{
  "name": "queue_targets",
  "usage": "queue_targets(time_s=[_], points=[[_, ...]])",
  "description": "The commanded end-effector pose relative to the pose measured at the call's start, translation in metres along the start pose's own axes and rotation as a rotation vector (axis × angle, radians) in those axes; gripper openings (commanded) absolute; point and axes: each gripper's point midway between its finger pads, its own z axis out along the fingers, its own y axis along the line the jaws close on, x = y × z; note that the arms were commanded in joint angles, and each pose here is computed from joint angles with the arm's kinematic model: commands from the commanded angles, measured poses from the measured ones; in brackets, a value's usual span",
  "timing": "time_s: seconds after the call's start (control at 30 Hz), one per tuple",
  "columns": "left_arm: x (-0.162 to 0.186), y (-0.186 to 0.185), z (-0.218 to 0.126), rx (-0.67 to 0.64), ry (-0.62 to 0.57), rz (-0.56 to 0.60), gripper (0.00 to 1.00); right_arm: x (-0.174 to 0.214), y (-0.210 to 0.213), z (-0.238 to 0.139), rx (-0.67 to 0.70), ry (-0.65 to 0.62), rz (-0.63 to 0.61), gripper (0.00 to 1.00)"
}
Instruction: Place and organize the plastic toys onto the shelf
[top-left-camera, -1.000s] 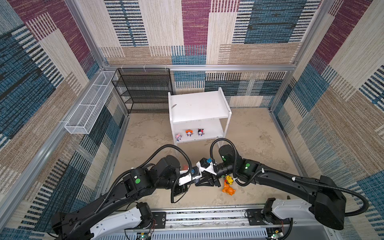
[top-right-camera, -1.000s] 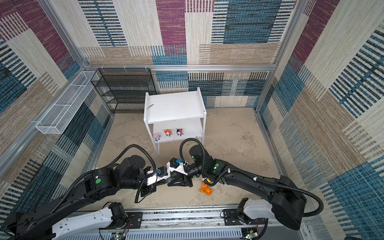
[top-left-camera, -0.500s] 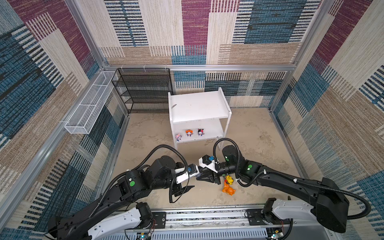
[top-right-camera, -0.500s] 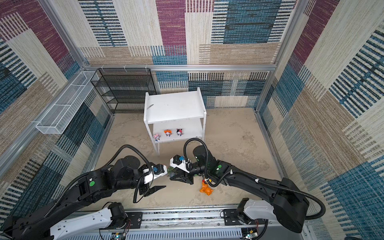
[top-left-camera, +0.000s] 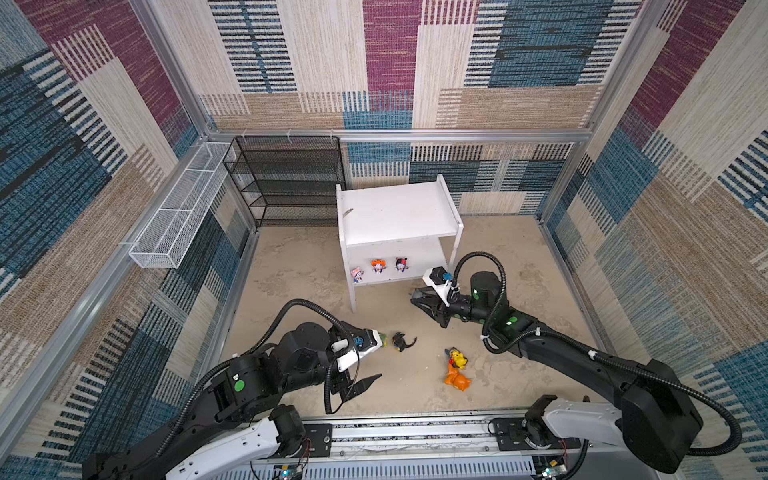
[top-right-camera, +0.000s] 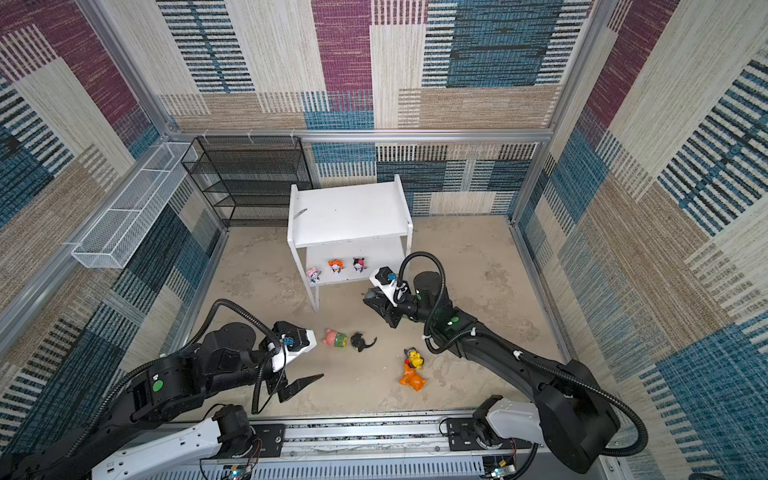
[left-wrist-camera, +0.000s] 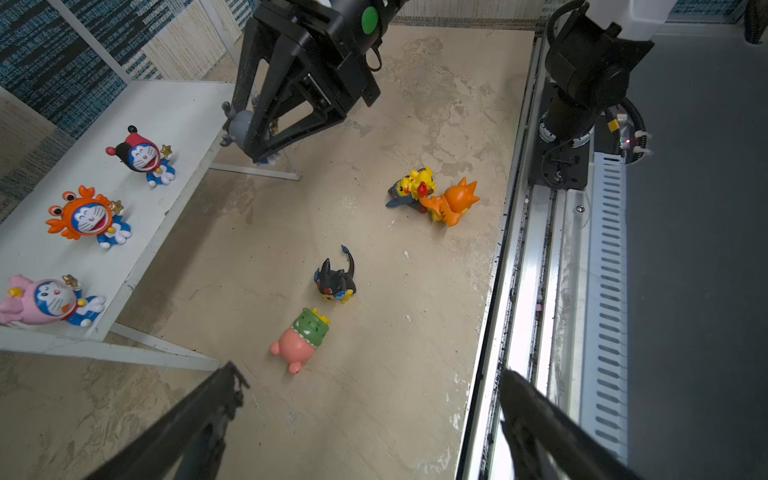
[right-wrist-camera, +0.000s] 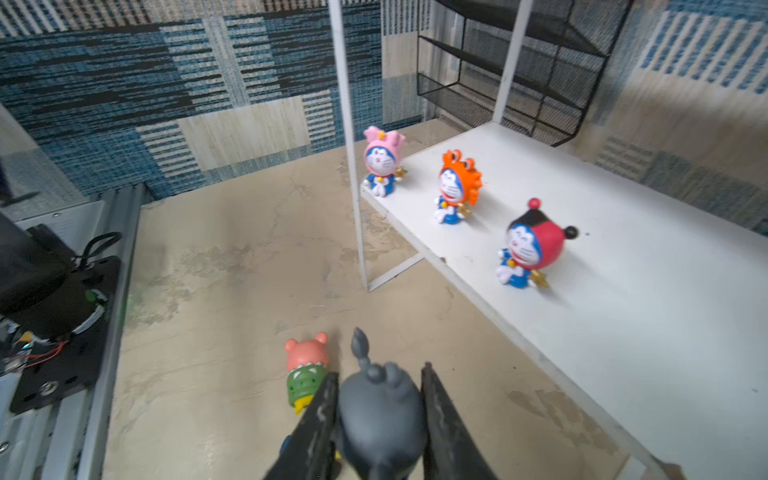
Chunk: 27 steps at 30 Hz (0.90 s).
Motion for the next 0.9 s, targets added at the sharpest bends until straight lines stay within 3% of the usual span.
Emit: queue_targets(time_s=[0.0, 0.47, 0.87], points=[[-0.008, 0.003, -0.002, -0.015, -0.047, -0.002, 0.99, -0.023, -0.019, 0.000, 0.062, -0.094, -0.053, 0.22], [-0.010, 0.000, -0.002, -0.006, -0.073, 0.001, 0.99, -0.038, -0.062, 0.016, 0.161, -0.166, -0.042, 0.22], [-0.010, 0.001, -0.005, -0.015, -0.087, 0.003, 0.99, -0.028, -0.083, 0.025, 0.249, -0.175, -0.004, 0.24]])
